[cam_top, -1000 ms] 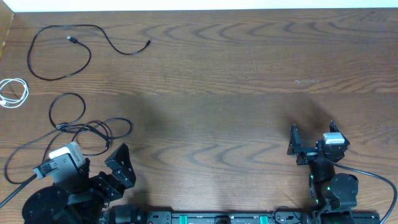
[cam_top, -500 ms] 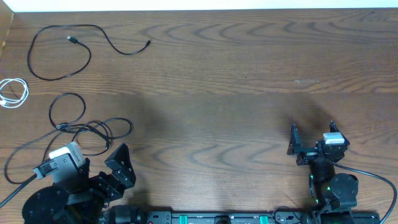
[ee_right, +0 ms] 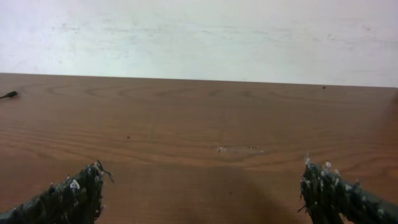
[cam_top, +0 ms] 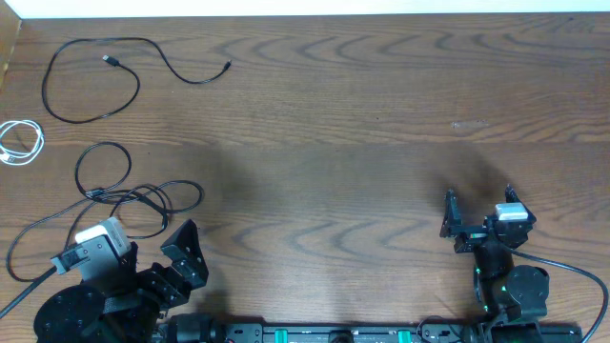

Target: Untangle cables

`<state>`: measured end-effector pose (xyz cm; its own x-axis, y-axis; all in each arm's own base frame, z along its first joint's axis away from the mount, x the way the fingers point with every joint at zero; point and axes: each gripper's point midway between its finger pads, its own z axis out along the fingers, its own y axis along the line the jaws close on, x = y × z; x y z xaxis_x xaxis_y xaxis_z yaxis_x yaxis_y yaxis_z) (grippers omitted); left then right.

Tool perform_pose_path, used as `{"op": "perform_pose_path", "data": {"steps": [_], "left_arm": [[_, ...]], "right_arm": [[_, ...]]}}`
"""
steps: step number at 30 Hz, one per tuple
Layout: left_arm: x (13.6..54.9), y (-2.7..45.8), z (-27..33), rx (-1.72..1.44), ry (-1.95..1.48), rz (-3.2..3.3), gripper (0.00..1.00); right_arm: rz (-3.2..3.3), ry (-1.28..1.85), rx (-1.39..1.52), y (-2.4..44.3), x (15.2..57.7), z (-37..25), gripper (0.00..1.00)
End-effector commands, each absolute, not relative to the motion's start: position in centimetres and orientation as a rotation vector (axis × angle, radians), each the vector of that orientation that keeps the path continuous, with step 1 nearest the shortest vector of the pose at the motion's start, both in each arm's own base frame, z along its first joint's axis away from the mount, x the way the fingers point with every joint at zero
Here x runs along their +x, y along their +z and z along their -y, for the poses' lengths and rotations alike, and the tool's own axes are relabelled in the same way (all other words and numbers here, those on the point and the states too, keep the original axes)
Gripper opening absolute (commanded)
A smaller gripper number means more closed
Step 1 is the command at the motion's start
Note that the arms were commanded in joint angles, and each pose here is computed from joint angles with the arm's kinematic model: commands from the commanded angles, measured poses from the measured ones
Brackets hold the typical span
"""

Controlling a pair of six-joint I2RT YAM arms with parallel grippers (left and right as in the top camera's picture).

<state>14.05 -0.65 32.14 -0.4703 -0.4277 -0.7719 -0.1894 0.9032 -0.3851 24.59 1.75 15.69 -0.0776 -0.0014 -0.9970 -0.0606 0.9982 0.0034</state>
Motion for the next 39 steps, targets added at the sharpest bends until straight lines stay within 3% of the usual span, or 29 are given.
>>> {"op": "perform_pose_path", "data": {"steps": [1, 13, 29, 39], "left_arm": [[13.9, 32.2, 0.5, -0.437, -0.288, -2.07, 0.97], [12.8, 28.2, 0.8, -0.456, -0.282, -2.195, 0.97], [19.1, 22.0, 0.6, -0.24, -0.233, -1.886, 0.98], [21.5, 21.4, 0.4, -0.166, -0.205, -1.695, 0.97]], "right_arm": [[-1.643, 0.036, -0.056, 15.7, 24.6, -1.6, 0.99], [-1.644, 0.036, -0.056, 15.7, 24.6, -1.6, 0.99], [-1.644, 0.036, -0.056, 15.7, 24.6, -1.6, 0.99], [-1.644, 0.036, -0.056, 15.7, 24.6, -1.6, 0.99]]}}
